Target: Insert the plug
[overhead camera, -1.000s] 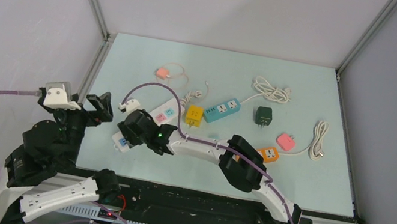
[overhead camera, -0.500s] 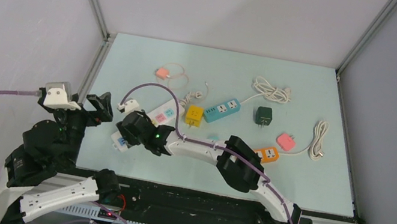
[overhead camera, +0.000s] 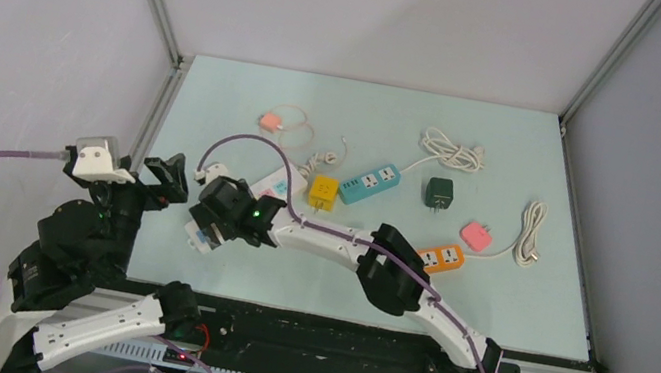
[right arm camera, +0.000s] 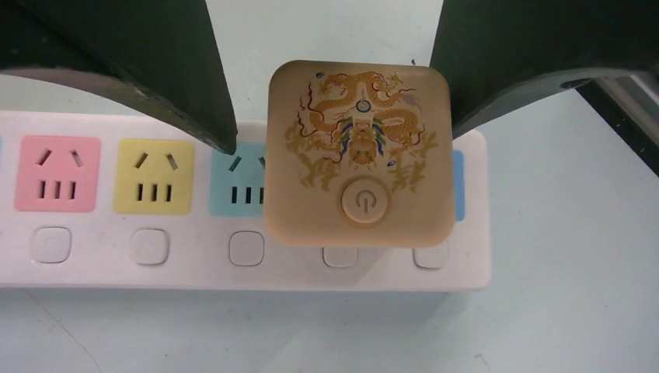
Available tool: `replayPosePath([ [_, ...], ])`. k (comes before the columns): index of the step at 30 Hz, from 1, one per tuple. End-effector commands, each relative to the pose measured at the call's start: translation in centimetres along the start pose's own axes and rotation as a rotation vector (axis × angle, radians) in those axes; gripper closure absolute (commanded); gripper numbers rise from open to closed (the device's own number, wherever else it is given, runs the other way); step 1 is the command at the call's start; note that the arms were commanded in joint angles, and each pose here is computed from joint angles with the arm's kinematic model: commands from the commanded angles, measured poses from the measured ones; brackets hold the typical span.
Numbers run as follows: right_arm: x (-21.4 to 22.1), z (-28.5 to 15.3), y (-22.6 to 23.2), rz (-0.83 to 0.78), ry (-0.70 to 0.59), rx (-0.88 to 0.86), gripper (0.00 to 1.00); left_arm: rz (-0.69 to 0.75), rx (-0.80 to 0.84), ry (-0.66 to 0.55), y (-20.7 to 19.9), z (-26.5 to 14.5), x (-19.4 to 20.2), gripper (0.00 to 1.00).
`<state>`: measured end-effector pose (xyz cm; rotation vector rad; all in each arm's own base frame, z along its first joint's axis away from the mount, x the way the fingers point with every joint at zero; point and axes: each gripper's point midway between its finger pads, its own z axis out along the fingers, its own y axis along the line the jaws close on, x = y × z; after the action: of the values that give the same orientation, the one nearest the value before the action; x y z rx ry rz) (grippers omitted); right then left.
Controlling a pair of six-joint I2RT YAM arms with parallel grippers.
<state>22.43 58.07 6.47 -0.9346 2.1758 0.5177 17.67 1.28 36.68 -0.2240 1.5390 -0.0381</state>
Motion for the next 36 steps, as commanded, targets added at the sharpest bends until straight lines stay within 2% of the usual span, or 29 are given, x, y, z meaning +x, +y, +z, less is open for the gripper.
replayPosePath([
  [1, -2.5, -3.0, -0.4, -0.025, 0.047, -0.012, 0.04, -0.013, 0.009, -0.009, -0.2, 0.0, -0.7, 0.02],
  [5, -4.5, -5.0, -0.6, 0.002, 0.016, -0.033, 0.01, -0.043, 0.019, -0.015, -0.2, -0.1, -1.0, 0.02],
  [10, -4.5, -7.1, -0.9, 0.044, 0.007, -0.064, 0.01, -0.039, 0.054, -0.003, -1.3, 0.0, -0.9, 0.02],
  [13, -4.1, -9.3, -1.5, 0.077, -0.007, -0.084, 0.05, -0.033, 0.071, 0.009, -2.0, 0.2, -0.6, 0.02],
  [17, -3.5, -12.6, -3.6, 0.158, -0.058, -0.094, 0.11, -0.023, 0.119, 0.034, -3.7, 0.4, 0.0, 0.02],
  [22, -1.4, -16.0, -8.2, 0.254, -0.069, -0.030, 0.12, -0.001, 0.184, 0.088, -6.4, 0.9, 1.6, 0.02],
  [27, 2.2, -17.0, -13.9, 0.387, 0.006, 0.113, 0.18, -0.049, 0.219, 0.209, -10.0, 1.7, 5.8, 0.02],
  [30, 4.8, -17.4, -17.5, 0.485, 0.062, 0.215, 0.19, -0.034, 0.251, 0.341, -12.4, 2.2, 10.4, 0.02],
  [36, 7.9, -17.0, -21.0, 0.523, 0.129, 0.305, 0.19, -0.053, 0.274, 0.546, -15.3, 3.8, 17.9, 0.02],
])
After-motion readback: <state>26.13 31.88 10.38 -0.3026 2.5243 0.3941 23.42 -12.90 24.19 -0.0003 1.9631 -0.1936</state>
